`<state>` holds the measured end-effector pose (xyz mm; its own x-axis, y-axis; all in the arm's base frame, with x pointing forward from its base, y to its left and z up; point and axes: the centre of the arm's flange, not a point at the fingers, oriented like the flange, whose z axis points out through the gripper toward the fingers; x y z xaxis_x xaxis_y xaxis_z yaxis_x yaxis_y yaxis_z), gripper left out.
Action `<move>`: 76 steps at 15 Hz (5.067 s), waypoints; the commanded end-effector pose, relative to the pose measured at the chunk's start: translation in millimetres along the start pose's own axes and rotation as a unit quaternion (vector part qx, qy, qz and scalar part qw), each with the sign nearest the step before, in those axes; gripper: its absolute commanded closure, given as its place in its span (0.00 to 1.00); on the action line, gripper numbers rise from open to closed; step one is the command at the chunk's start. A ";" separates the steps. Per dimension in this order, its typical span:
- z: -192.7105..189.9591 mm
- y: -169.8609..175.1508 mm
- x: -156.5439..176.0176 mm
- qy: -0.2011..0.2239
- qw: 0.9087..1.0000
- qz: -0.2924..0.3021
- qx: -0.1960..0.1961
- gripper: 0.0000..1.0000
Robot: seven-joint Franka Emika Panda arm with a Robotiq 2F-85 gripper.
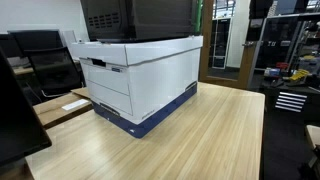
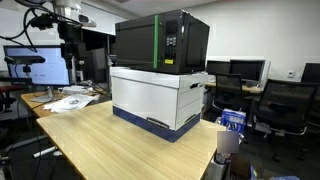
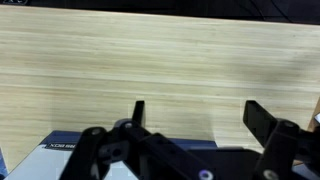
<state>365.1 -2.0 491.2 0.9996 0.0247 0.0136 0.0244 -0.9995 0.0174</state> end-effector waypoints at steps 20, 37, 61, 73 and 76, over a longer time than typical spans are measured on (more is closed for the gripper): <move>0.0 0.0 0.0 0.000 1.000 0.000 0.000 0.00; 0.0 0.0 0.0 0.000 1.000 0.000 0.000 0.00; -49.6 69.6 1.6 0.229 0.971 0.030 -0.067 0.00; -62.1 137.6 25.5 0.327 0.933 0.088 -0.118 0.00; -64.3 158.3 37.0 0.345 0.924 0.106 -0.128 0.00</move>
<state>386.9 -141.4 558.6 0.7537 -0.0792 0.6524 -0.2352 -0.9595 0.1552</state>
